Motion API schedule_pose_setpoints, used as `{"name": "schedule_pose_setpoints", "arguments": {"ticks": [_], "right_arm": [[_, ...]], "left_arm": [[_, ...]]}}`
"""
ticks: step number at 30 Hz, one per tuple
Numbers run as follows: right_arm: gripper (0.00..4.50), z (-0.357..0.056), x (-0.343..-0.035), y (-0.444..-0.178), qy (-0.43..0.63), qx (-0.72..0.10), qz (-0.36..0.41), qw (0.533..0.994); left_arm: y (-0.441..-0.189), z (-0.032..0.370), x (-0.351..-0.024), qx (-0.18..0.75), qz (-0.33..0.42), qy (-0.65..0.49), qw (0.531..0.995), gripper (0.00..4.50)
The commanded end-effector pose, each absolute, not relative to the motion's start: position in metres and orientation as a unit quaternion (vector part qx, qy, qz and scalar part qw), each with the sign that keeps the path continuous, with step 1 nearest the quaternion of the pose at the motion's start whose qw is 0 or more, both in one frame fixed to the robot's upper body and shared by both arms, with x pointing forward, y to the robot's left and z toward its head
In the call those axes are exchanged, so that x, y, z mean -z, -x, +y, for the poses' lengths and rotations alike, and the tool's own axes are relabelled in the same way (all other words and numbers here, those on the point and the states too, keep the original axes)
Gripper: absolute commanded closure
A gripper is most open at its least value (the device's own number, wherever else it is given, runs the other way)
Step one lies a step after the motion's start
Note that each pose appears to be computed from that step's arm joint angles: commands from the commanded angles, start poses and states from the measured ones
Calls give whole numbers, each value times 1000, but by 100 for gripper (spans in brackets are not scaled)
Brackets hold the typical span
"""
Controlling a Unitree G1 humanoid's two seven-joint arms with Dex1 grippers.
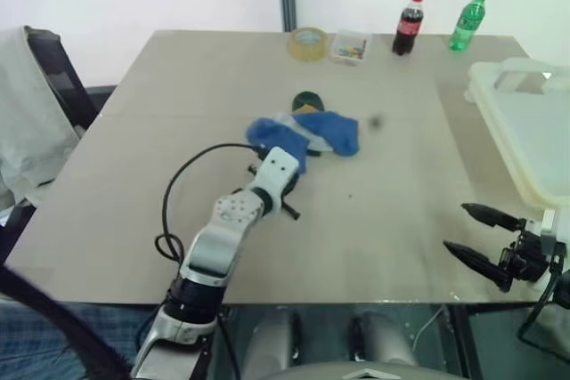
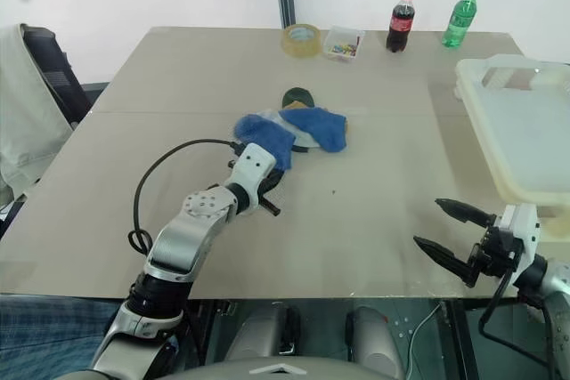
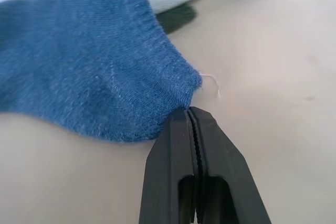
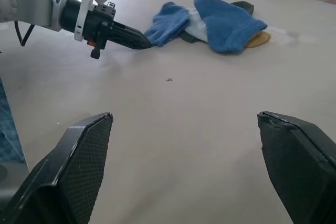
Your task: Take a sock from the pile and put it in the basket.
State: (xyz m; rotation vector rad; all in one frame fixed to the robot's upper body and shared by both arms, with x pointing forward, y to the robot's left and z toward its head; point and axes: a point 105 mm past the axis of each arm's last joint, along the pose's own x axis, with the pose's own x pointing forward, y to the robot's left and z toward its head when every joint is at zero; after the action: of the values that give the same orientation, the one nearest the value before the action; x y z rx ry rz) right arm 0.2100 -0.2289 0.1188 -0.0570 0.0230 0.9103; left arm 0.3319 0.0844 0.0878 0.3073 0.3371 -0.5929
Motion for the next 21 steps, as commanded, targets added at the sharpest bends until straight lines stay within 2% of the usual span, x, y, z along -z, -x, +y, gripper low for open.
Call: {"name": "schedule_pose_setpoints", "arguments": {"ticks": [1, 6, 15, 21], "right_arm": [[0, -231, -126, -209, 45, -434, -6, 900], [0, -231, -127, -210, 48, -433, -6, 900], [0, -229, -128, -213, 50, -437, -7, 898], [0, -228, -127, -214, 51, -434, -8, 899]], "left_arm": [[-304, 36, -81, 384, 192, -112, 896, 445], [-290, -2, -88, 448, 200, -119, 863, 445], [-293, -63, -111, 497, 197, -81, 841, 445], [-299, -79, -110, 497, 183, -97, 843, 445]]}}
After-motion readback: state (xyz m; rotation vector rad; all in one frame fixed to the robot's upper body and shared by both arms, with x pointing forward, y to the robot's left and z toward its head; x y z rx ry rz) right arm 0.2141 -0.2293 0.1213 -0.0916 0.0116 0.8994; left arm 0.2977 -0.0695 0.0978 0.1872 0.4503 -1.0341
